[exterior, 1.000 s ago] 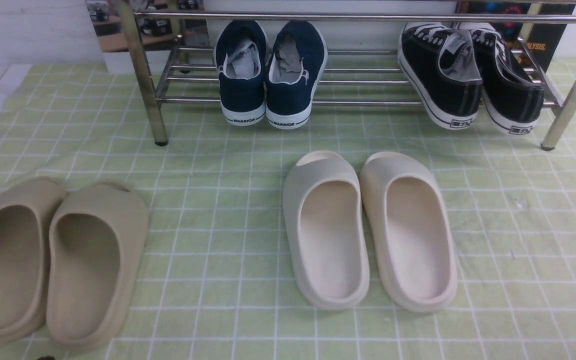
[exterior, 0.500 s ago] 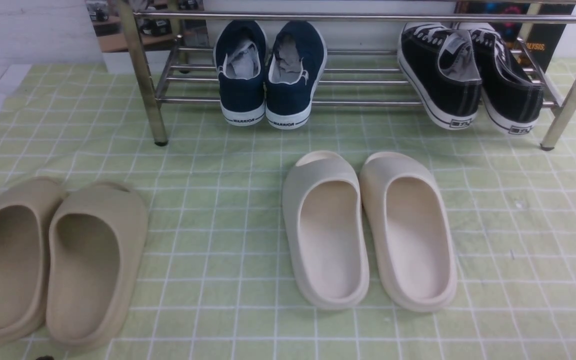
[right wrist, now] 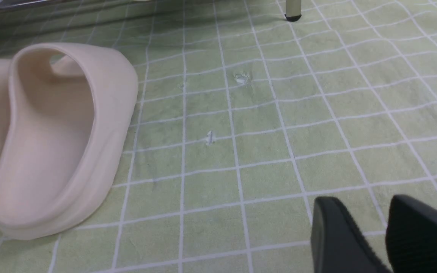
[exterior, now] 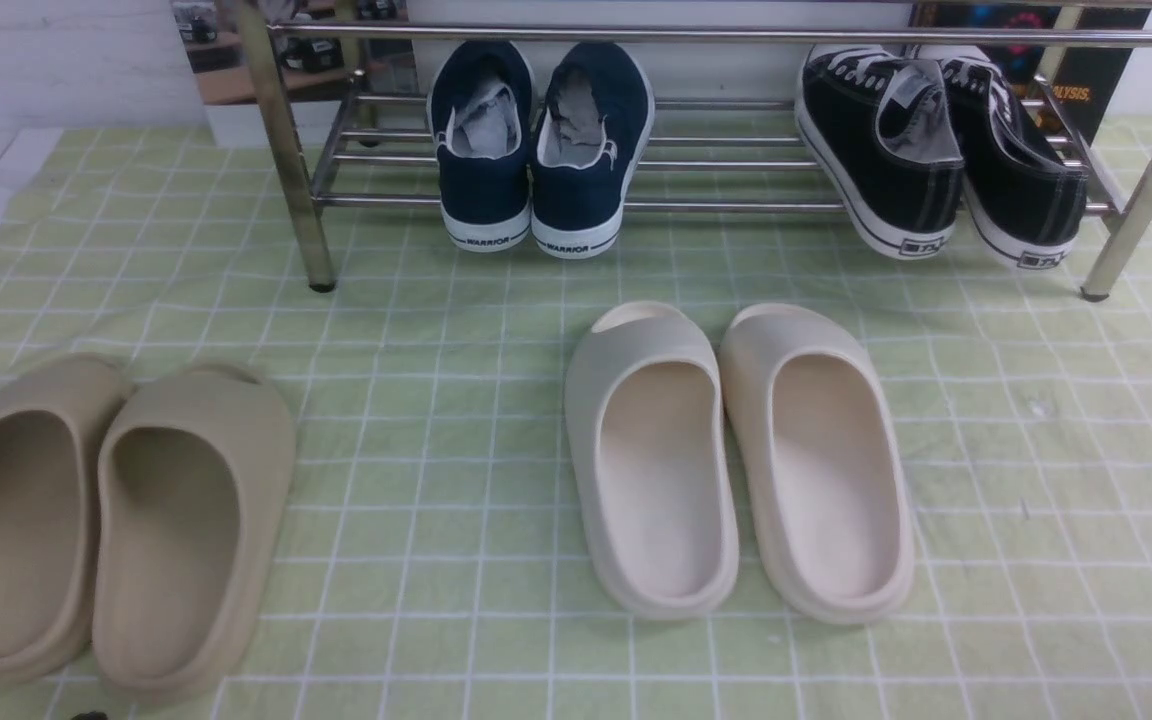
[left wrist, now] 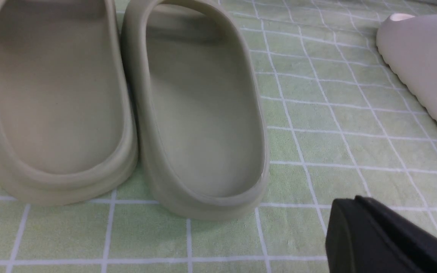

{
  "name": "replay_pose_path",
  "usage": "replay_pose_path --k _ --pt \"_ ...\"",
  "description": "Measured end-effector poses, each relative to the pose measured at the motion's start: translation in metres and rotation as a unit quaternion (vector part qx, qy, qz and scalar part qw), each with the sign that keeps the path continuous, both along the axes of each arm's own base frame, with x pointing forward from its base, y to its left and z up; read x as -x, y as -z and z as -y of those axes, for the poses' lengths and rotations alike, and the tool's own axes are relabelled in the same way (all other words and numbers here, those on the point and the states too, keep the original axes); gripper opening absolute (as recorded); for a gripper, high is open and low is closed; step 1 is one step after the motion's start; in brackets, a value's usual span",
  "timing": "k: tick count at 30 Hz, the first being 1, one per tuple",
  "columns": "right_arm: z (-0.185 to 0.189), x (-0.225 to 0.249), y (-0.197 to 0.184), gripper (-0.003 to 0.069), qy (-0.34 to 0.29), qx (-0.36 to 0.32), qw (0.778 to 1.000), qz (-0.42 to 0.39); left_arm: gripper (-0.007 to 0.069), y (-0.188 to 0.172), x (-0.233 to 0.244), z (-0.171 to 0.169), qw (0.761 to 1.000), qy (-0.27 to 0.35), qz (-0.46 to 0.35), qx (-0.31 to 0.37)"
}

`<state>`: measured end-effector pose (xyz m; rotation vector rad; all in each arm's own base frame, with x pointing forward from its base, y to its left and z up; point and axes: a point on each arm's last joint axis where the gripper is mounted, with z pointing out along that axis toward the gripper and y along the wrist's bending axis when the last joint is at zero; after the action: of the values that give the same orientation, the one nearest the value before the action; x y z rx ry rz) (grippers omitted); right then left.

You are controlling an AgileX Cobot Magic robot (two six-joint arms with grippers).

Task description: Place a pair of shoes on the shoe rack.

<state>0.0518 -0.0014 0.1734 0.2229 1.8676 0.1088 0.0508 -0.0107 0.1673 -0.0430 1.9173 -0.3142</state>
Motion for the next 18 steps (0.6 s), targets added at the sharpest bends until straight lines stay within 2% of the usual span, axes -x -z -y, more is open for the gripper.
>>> replay_pose_path --k 18 --pt "0.0 0.0 0.0 0.0239 0.0 0.0 1.0 0.0 0.0 -0.0001 0.0 0.0 1.0 0.0 0.0 0.0"
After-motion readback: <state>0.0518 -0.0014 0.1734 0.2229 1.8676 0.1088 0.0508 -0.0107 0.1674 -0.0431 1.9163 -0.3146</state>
